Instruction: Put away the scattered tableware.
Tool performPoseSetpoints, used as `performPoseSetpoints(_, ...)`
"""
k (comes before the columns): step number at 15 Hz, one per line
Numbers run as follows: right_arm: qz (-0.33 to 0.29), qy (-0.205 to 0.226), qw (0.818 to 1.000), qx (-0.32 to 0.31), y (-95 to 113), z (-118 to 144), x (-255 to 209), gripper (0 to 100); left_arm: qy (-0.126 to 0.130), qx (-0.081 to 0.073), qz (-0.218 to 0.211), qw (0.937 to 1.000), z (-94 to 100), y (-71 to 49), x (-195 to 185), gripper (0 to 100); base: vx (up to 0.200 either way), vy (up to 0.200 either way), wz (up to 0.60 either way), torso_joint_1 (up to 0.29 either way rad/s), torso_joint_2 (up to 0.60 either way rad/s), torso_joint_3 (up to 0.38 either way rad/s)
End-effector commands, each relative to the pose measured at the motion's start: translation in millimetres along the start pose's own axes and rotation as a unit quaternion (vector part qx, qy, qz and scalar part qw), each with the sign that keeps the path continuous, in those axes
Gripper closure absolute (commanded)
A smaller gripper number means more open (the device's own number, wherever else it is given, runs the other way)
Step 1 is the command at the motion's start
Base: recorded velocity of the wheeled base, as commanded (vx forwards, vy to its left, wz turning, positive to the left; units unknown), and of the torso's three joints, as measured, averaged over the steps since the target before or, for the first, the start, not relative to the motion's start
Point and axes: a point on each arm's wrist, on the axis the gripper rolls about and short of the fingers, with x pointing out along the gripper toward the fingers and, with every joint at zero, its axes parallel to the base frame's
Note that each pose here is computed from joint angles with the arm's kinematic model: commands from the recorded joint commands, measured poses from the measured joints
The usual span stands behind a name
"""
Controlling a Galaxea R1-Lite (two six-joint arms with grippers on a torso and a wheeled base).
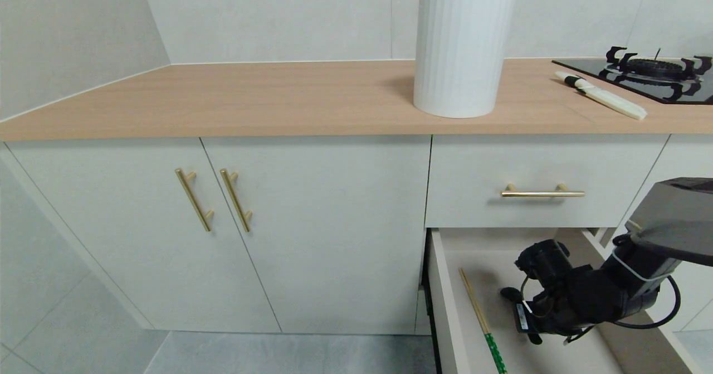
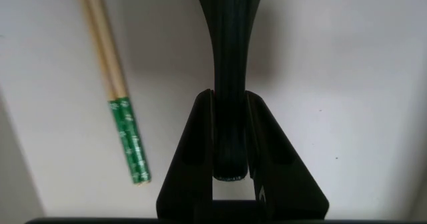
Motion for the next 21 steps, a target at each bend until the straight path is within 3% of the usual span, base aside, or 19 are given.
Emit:
performPoseSetpoints(1,-0.001,0.002,1.000,0.002,-1,-1,4,100,-0.001,0.000,0.000,1.0000,0.2,0.0,0,0,0.000,0.000,0.00,0.000,0.00,0.000)
performPoseSetpoints(9,-0.010,-0.007,1.000,0.002,-1,-1,4,100,0.001,0.000,0.000,1.0000,0.0,0.0,0,0,0.000,0.000,0.00,0.000,0.00,0.000)
performPoseSetpoints(10,-0.010,-0.008,1.000,0.002,-1,-1,4,0,0.000,0.000,0.000,1.0000,0.0,0.0,0,0,0.000,0.000,0.00,0.000,0.00,0.000)
performPoseSetpoints(15,-0.011,-0.027,1.000,0.006,-3,4,-9,0,0.000,0.000,0.000,1.0000,0.2,0.0,0,0,0.000,0.000,0.00,0.000,0.00,0.000)
performPoseSetpoints(19,0.015,-0.121,0.992,0.011,-7,19,-81,0,0.000,0.000,0.000,1.0000,0.0,0.0,0,0,0.000,0.000,0.00,0.000,0.00,0.000)
performPoseSetpoints(21,0.022,-0.147,0.989,0.010,-10,21,-108,0,0.001,0.000,0.000,1.0000,0.0,0.0,0,0,0.000,0.000,0.00,0.000,0.00,0.000)
